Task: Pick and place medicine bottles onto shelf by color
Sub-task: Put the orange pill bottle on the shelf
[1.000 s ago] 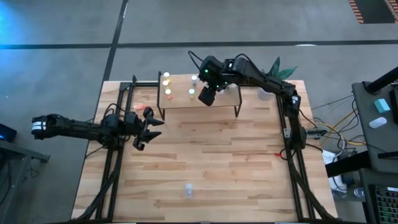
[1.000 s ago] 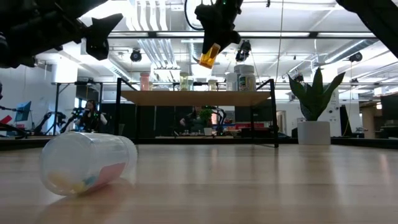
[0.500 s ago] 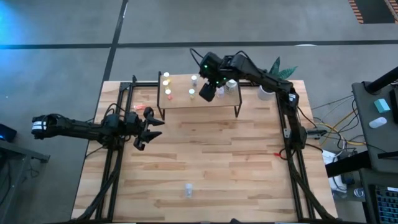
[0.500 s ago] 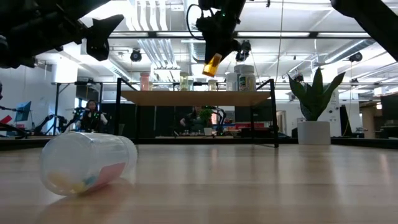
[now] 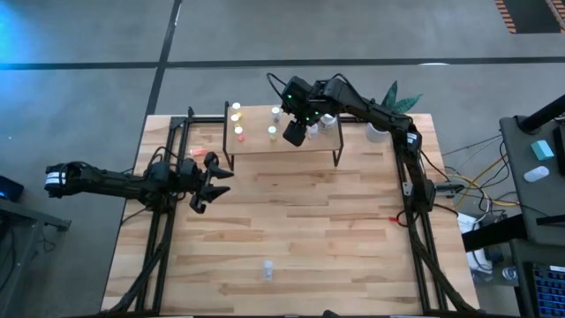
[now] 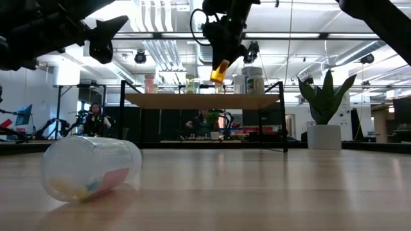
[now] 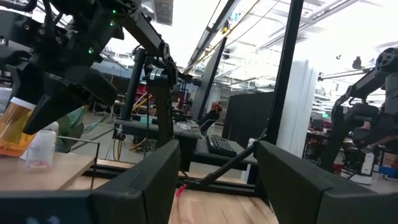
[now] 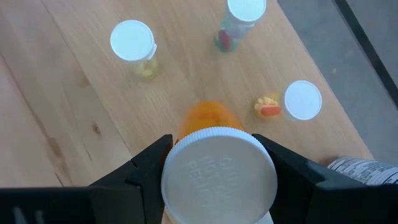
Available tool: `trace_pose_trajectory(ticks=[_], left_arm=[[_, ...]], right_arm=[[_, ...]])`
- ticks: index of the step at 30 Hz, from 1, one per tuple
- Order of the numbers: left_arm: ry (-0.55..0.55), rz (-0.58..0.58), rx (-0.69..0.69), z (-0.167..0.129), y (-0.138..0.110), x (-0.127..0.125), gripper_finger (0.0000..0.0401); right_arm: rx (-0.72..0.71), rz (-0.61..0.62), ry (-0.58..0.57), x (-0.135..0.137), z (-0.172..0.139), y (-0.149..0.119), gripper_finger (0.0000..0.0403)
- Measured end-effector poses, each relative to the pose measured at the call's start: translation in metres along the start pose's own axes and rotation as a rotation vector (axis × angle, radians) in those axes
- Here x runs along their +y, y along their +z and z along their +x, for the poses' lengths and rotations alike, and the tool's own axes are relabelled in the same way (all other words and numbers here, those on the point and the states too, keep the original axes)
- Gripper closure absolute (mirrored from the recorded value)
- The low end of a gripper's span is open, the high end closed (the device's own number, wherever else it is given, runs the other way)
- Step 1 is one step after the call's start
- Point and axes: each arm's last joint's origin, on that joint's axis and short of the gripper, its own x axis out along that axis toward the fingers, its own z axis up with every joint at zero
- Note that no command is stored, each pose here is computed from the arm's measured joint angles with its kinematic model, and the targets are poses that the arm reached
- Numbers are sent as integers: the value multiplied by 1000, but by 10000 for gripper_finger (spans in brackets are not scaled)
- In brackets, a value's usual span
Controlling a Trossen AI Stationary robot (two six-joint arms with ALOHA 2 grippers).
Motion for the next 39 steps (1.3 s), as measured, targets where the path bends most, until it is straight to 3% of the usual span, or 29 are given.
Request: trace_pose_trajectory(ticks=[39], left_arm=[[15,-5,3,0,-1,1,202]], right_arm=[[-15,11,38,12,5,1,204]])
